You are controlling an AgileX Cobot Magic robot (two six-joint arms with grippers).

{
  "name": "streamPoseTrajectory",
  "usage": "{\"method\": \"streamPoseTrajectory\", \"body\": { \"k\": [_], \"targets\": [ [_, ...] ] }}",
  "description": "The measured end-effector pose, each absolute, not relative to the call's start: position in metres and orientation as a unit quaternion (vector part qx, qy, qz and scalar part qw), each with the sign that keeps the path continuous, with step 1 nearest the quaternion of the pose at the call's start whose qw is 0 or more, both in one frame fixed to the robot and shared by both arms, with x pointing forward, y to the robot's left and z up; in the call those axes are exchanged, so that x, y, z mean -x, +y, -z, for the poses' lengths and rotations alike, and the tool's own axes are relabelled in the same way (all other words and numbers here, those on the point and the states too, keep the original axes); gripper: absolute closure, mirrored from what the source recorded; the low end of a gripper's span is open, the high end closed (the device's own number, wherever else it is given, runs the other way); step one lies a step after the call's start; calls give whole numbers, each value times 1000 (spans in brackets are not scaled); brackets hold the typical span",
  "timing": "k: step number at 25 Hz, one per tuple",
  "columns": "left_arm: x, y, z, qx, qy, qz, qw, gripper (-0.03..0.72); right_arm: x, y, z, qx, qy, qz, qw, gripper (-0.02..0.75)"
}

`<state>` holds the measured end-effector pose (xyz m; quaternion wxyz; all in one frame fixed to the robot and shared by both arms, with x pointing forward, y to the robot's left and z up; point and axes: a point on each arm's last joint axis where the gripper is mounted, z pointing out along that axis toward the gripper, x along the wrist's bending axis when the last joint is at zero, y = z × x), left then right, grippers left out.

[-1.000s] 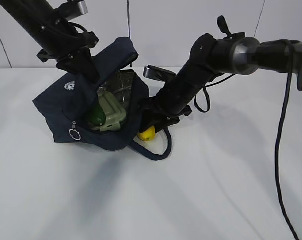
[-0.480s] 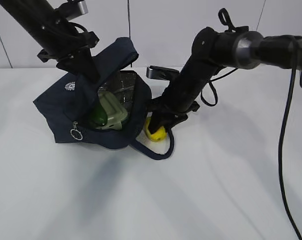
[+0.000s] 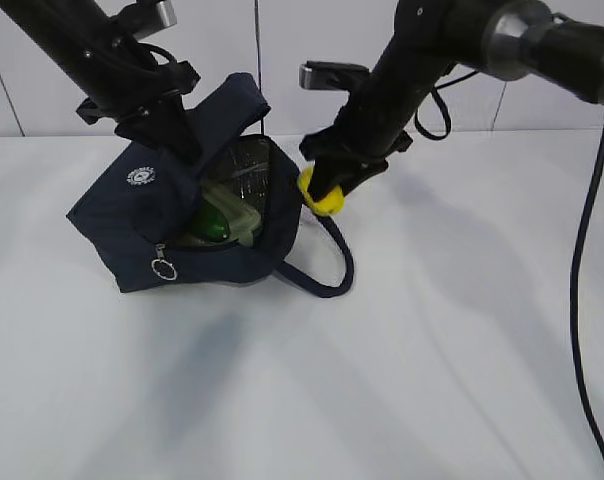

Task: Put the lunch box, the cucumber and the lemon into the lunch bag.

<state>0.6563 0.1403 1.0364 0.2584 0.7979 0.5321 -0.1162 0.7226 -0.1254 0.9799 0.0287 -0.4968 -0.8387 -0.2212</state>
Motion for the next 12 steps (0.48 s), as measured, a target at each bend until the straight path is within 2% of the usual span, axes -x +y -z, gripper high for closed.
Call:
{"method": "streamPoseTrajectory", "body": {
  "k": [4, 12],
  "targets": [
    [-656, 140, -1036, -798, 532, 116, 258, 673, -726, -121, -1000, 490, -833, 256, 19, 462],
    [-656, 140, -1036, -798, 532, 116, 258, 673, -723, -110, -1008, 477, -821, 307, 63, 463]
  ]
}}
